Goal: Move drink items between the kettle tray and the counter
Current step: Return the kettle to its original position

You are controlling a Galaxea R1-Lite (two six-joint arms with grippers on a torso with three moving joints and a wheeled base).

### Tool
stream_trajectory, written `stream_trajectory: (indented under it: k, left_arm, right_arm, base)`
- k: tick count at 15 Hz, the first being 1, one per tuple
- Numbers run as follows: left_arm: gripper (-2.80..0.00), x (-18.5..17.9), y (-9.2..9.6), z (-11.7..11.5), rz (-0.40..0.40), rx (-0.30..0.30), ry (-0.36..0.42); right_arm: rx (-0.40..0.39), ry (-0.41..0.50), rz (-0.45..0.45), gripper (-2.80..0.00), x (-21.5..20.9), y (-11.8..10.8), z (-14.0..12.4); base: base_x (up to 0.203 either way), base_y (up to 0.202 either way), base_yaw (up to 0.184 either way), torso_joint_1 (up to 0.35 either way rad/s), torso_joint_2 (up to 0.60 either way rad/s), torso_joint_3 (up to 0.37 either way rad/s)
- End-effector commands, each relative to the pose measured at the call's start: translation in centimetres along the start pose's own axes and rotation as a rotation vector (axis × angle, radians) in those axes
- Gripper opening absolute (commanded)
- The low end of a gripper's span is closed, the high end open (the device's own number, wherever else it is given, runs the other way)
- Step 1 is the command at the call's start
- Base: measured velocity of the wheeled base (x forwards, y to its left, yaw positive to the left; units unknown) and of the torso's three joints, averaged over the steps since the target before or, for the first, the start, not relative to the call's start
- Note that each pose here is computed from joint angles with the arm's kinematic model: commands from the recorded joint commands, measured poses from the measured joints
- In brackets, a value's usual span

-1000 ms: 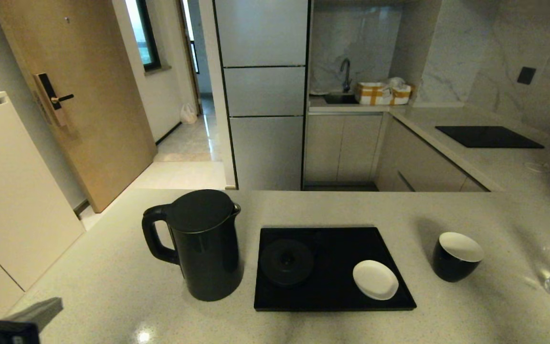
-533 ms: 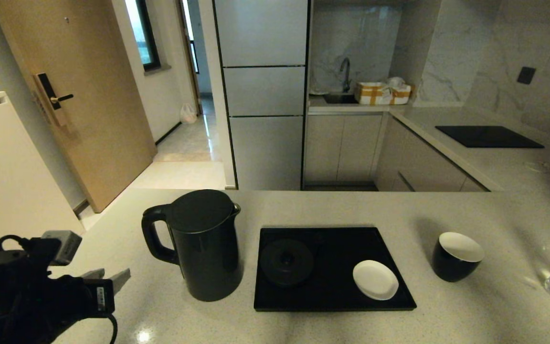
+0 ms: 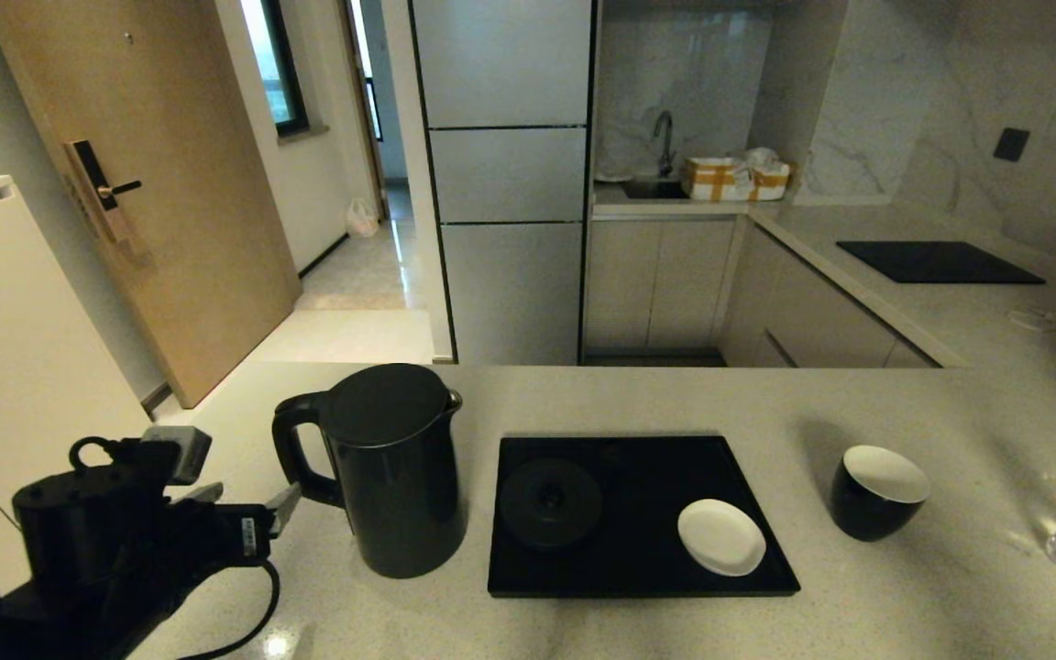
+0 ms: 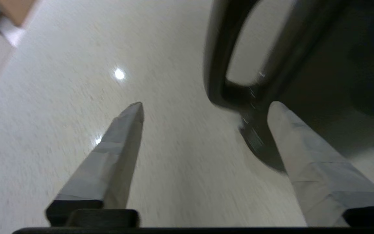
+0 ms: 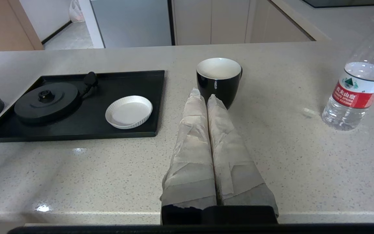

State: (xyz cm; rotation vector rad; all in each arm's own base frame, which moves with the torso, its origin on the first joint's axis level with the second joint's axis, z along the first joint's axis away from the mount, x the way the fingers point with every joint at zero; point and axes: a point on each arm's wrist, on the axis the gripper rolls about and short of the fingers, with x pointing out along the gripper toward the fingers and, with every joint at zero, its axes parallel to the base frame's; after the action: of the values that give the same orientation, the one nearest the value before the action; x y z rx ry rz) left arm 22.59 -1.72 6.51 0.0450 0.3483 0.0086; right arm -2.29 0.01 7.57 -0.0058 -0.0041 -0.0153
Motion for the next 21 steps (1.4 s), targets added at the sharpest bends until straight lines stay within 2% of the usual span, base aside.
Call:
stream_trajectory:
  k: [1, 5, 8, 17, 21]
  left_arm:
    - [0.0, 2.7, -0.7, -1.5, 0.043, 0.035, 0.024]
    - [0.0, 4.9, -1.5, 0.0, 0.054, 0.052, -0.068]
    - [0.0, 6.3, -1.7, -0.2, 0.077, 0.072, -0.07]
    - [0.0, 7.8, -1.9, -0.9, 0.084, 0.078, -0.053]
    - [0.0, 9.3, -2.1, -0.4, 0.102, 0.083, -0.09]
  right_arm:
    - [0.0, -0.001, 0.0, -2.8, 0.0, 0.0, 0.0]
    - [0.0, -0.001, 0.0, -2.8, 0.0, 0.0, 0.0]
    - [0.0, -0.001, 0.0, -2.8, 0.0, 0.0, 0.0]
    - [0.0, -0.001, 0.0, -2.8, 0.0, 0.0, 0.0]
    - [0.0, -0.001, 0.0, -2.8, 0.0, 0.0, 0.0]
  base:
    - [0.0, 0.0, 0.0, 0.0, 0.0, 0.0]
    - [0.0, 0.0, 0.0, 0.0, 0.0, 0.0]
    - [0.0, 0.0, 0.0, 0.0, 0.0, 0.0]
    - [0.0, 0.0, 0.0, 0.0, 0.0, 0.0]
    - [0.0, 0.0, 0.0, 0.0, 0.0, 0.0]
